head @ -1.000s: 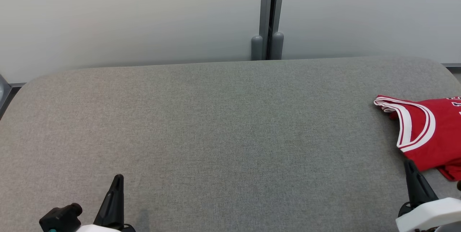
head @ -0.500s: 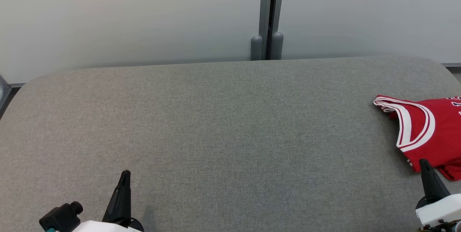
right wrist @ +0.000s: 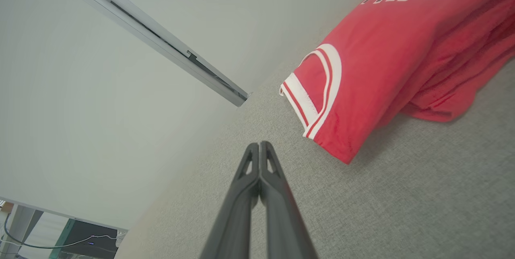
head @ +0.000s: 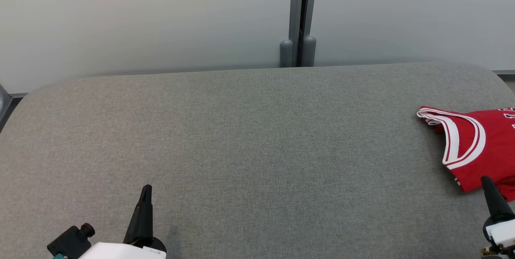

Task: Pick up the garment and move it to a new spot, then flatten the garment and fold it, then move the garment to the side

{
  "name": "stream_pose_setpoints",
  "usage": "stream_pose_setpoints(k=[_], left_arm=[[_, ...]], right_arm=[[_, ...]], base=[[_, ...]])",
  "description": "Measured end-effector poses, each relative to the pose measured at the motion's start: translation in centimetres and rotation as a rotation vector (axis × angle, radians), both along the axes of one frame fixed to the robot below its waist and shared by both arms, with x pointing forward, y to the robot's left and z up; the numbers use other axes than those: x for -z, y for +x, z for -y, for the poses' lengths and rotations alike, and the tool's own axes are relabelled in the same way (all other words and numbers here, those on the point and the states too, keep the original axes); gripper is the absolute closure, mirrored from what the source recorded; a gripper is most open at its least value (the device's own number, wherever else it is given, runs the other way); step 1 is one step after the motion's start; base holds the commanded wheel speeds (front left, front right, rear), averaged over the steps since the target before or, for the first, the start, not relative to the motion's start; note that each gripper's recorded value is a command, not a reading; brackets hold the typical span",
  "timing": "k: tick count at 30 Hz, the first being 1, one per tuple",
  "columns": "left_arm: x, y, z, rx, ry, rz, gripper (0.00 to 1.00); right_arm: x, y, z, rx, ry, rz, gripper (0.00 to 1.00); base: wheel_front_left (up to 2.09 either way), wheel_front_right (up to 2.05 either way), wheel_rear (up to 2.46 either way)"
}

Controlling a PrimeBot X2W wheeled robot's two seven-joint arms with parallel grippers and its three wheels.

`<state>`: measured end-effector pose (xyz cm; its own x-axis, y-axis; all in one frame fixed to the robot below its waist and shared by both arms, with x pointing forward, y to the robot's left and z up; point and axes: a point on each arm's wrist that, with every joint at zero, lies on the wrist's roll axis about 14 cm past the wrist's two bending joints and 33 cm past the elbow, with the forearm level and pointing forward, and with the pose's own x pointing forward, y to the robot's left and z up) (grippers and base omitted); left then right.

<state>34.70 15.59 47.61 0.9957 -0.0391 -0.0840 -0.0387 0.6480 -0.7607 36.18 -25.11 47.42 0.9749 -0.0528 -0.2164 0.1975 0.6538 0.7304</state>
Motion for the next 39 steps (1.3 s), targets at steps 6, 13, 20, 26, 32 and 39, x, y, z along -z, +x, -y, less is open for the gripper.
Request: stream_pose_setpoints(k=[6, 13, 20, 26, 32, 39], left_arm=[[-0.3, 0.3, 0.4, -0.004, -0.070, 0.006, 1.00], [-0.6, 0.5, 0.9, -0.009, -0.151, 0.013, 1.00], [-0.7, 0.6, 1.3, -0.012, -0.220, 0.013, 1.00], [-1.2, 1.0, 1.8, -0.014, -0.283, 0.025, 1.00], [-1.2, 1.0, 2.0, -0.019, -0.335, 0.024, 1.00], [-1.5, 1.2, 2.3, -0.023, -0.397, 0.030, 1.00]], right_arm=[[0.0, 0.1, 0.5, 0.012, 0.076, 0.003, 1.00], [-0.2, 0.1, 1.1, 0.024, 0.155, 0.012, 1.00], [-0.3, 0.1, 1.7, 0.034, 0.232, 0.024, 1.00], [-0.5, 0.2, 1.9, 0.037, 0.294, 0.037, 1.00], [-0.8, 0.2, 2.3, 0.041, 0.351, 0.053, 1.00], [-1.0, 0.3, 2.7, 0.046, 0.416, 0.071, 1.00]], base=[[0.00, 0.00, 0.00], [0.00, 0.00, 0.00], [0.00, 0.00, 0.00], [0.00, 0.00, 0.00], [0.00, 0.00, 0.00], [0.00, 0.00, 0.00]])
